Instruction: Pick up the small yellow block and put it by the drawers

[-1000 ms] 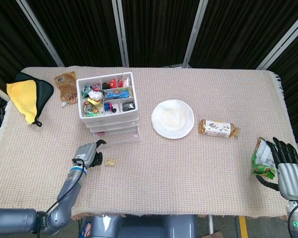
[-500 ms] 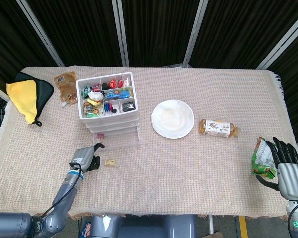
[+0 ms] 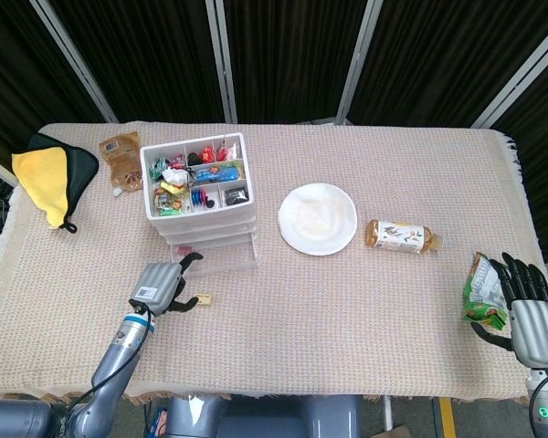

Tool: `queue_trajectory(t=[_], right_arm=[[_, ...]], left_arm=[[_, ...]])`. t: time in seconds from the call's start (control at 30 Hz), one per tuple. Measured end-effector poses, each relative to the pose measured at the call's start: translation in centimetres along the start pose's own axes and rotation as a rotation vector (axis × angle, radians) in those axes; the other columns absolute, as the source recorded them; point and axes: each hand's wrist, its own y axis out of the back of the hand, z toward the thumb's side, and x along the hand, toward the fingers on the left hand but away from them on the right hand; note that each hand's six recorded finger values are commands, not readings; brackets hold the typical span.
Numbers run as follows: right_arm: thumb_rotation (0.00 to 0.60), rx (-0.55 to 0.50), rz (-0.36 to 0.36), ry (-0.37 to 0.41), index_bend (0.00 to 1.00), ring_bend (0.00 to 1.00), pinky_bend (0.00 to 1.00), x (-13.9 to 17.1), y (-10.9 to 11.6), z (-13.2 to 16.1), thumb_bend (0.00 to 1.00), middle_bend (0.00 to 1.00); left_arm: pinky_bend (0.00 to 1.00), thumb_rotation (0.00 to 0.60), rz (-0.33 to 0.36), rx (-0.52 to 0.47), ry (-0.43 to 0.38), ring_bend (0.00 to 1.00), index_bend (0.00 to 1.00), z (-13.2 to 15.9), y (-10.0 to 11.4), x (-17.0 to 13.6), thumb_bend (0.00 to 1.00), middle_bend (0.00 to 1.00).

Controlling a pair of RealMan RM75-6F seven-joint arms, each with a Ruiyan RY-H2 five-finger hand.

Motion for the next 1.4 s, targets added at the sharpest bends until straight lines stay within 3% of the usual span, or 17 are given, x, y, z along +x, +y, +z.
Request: queue_trajectory(t=[0.13, 0.27, 0.8, 1.0, 1.4], right_arm=[[0.6, 0.003, 0.0, 0.002, 0.09, 0.0, 0.0, 0.0, 0.0, 0.0, 0.03, 0.0], [0.6, 0.01, -0.003, 0.007, 0.09, 0.0, 0.0, 0.0, 0.0, 0.1, 0.03, 0.0], [0.6, -0.034, -0.028, -0.002, 0.09, 0.0, 0.0, -0.1, 0.3, 0.1, 0.04, 0.0], [0.6, -0.084, -0.026, -0.019, 0.09, 0.0, 0.0, -0.1, 0.2, 0.0, 0.04, 0.0], [0.6, -0.077, -0.052, -0.016, 0.09, 0.0, 0.0, -0.2, 0.5, -0.1, 0.05, 0.0]], left_arm=[[0.71, 0.6, 0.045, 0.104, -0.083, 0.92, 0.4, 0.6, 0.2, -1.6, 0.24, 1.0], [0.72, 0.6, 0.031, 0.161, -0.109, 0.93, 0.42, 0.4, -0.3, -3.3, 0.24, 1.0], [0.72, 0.6, -0.081, 0.239, 0.044, 0.93, 0.41, -2.6, -1.3, -1.9, 0.24, 1.0], [0.72, 0.6, -0.109, 0.254, 0.051, 0.93, 0.39, -2.1, -2.5, -0.6, 0.29, 1.0], [0.72, 0.6, -0.126, 0.278, 0.069, 0.93, 0.39, -1.0, -4.4, 1.4, 0.29, 1.0]])
